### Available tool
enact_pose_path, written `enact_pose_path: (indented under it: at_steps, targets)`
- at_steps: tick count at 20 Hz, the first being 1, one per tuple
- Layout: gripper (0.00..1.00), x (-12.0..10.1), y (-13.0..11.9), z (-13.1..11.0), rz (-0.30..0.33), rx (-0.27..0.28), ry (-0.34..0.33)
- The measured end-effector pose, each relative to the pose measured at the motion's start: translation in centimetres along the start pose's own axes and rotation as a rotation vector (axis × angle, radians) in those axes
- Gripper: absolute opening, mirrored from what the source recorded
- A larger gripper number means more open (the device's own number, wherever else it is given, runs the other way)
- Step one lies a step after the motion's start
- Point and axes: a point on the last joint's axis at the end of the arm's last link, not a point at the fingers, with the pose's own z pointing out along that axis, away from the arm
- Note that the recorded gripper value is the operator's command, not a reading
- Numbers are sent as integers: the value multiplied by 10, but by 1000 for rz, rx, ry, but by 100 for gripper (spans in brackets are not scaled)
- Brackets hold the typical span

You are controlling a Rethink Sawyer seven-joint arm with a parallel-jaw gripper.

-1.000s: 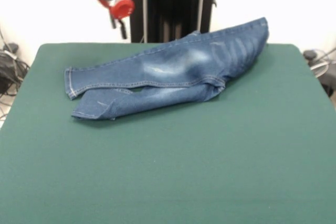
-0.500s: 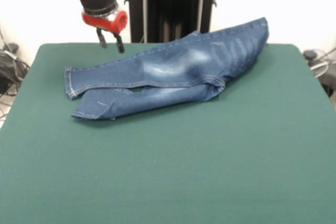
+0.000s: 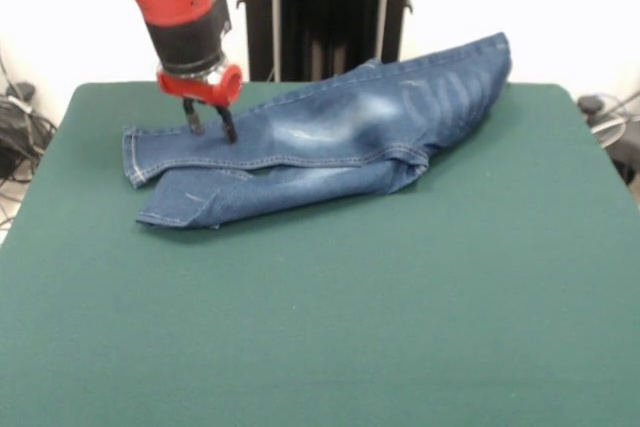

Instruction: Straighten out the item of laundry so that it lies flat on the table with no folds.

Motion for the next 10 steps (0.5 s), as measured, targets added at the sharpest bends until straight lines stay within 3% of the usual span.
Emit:
enact_pose_path:
  at_steps: [10]
  targets:
    - [100, -1, 3, 1, -18, 18, 3]
